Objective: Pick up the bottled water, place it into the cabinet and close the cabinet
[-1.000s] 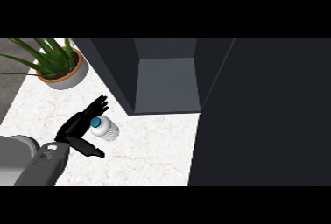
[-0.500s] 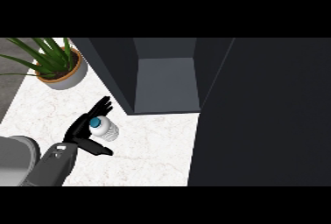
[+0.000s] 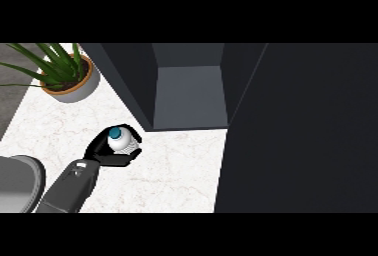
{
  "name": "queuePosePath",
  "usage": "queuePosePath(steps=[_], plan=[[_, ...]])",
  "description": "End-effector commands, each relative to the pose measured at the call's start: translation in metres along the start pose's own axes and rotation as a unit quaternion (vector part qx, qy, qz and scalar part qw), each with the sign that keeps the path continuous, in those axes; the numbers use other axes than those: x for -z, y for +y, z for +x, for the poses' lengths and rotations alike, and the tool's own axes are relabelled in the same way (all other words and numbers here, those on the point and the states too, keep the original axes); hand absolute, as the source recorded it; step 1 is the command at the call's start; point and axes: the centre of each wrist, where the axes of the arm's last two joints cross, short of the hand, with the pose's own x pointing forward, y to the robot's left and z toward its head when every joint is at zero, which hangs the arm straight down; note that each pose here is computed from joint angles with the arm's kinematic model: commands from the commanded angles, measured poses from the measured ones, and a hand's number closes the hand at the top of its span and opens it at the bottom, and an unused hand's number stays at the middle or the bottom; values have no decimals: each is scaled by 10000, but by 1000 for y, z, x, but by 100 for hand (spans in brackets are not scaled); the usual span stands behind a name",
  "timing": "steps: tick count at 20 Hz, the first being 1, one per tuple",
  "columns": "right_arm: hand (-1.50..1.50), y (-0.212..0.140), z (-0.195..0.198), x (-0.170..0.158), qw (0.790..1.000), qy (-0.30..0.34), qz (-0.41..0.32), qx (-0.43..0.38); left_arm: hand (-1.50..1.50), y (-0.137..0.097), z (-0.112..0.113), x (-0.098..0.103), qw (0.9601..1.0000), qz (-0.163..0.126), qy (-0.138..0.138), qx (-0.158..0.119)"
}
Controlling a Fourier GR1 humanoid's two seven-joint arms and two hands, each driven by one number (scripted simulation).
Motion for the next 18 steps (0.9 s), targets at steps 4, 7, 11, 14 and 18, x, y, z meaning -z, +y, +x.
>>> queuePosePath(steps=[4,7,11,14,18], plan=[[-150,1,6,-10,9999,-102,-84,-92,150,-18,0,12,9909,-449,-1114,613],[-150,-4,14,-12,9996,-200,-129,-155,150,-25,-13,0,9835,953,-1162,1006],[-150,-4,7,-9,9996,-26,-220,-172,150,-50,-30,-5,9595,2085,-1361,1320],[-150,5,23,-21,9998,-109,-122,-77,150,-69,-28,8,9536,2208,-1738,1084],[-150,-1,25,-23,9997,20,-220,-98,150,-80,-15,11,9594,2019,-1851,672]])
